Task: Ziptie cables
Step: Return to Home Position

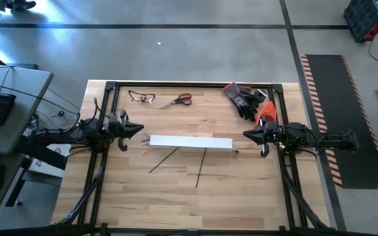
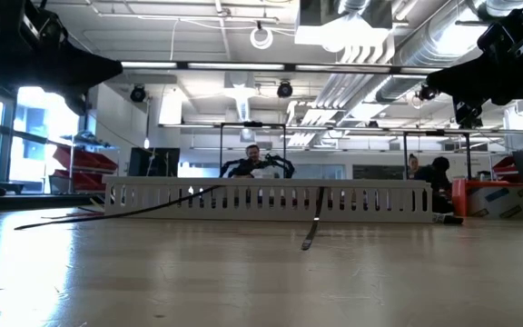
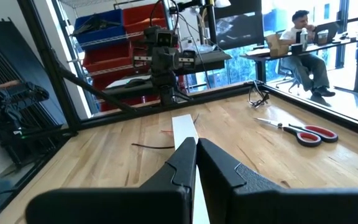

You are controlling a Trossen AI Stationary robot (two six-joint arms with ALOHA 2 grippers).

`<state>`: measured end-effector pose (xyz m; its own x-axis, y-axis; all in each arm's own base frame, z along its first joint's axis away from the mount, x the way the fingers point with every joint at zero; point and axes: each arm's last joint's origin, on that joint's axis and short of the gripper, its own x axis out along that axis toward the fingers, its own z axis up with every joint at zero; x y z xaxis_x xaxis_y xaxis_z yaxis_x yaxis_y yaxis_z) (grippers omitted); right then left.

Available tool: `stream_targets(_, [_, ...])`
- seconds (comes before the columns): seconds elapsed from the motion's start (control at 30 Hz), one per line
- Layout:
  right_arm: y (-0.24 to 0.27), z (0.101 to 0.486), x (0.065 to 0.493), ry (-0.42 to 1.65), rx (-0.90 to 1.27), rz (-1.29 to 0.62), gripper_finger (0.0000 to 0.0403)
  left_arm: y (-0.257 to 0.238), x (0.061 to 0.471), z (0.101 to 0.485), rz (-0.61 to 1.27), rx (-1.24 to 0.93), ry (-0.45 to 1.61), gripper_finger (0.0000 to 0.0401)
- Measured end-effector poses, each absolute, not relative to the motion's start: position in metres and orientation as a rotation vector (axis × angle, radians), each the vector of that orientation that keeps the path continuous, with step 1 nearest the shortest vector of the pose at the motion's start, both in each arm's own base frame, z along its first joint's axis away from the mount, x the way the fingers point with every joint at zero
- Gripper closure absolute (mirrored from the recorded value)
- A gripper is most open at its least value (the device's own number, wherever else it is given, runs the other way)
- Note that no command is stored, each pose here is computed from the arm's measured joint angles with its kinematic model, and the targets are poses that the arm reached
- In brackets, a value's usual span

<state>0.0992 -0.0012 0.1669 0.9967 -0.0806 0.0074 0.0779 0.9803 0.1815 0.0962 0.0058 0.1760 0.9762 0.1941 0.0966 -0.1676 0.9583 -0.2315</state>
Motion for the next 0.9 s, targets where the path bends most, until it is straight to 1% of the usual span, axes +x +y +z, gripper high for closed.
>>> stream_targets(0.9, [-0.0012, 0.1669, 0.0992, -0.014, 0.182, -0.081, 0.04, 0.0058, 0.097, 0.1738, 0.187, -0.221, -0.094, 0.0401])
